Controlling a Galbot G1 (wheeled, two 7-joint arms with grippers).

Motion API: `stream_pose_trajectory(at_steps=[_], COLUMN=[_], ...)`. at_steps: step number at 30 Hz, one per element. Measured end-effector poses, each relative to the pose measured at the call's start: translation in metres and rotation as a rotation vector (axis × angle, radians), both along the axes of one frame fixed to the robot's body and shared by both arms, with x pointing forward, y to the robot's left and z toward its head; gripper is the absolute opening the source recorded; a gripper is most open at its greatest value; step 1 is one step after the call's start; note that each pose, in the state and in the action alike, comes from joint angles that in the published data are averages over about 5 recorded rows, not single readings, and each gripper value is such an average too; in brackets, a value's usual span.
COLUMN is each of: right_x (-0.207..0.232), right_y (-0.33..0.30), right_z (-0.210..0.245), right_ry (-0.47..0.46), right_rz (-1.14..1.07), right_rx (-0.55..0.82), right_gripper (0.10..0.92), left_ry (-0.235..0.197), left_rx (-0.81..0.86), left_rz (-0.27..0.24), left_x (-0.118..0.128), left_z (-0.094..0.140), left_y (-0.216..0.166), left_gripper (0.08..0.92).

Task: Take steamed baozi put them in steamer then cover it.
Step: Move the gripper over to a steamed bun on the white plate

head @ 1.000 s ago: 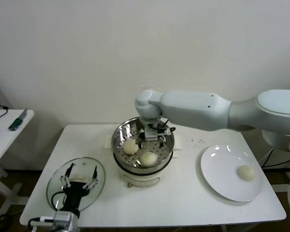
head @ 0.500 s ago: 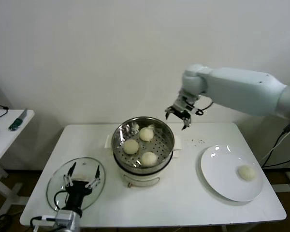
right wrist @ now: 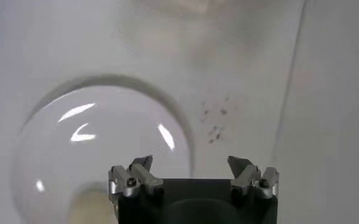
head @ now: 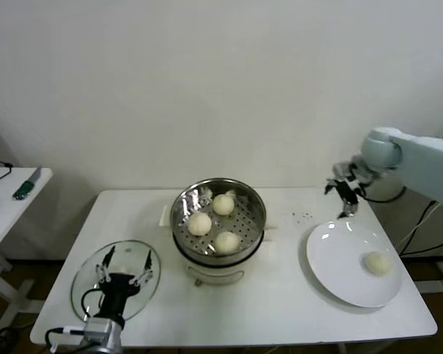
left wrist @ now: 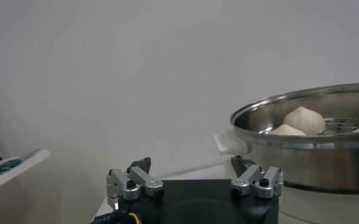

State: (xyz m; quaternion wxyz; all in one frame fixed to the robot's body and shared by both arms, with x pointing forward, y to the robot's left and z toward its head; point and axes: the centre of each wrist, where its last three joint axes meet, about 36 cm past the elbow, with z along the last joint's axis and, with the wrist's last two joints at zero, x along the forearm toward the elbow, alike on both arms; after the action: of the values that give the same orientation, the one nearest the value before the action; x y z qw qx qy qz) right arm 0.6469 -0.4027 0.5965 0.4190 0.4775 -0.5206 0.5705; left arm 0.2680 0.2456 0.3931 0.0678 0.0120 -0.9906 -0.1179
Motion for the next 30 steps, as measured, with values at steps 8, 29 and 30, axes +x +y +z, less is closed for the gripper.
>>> stream_pose_trajectory(at_steps=[8,29,30], right_x=[-0.021,-0.037,-0.037], right_y=[-0.059,-0.099,-0.098], right_z=[-0.054,-0.138,-0.140], right_ry=[0.093,0.183,0.184], right_rz=[-0.099,-0.153,-0.152], right_rx=[-0.050,-0.101,-0.099], right_gripper=[0.823,0.823,0.823], left_ry=[0.005,0.019,0.020], left_rx=[0.007,0.024,0.025], left_rz=[0.016,0.025,0.025], left_x=[-0.002,-0.004,-0.004], left_z=[-0.001,-0.004,-0.004], left_y=[0.000,-0.008,-0.008], left_gripper=[0.823,0.823,0.823])
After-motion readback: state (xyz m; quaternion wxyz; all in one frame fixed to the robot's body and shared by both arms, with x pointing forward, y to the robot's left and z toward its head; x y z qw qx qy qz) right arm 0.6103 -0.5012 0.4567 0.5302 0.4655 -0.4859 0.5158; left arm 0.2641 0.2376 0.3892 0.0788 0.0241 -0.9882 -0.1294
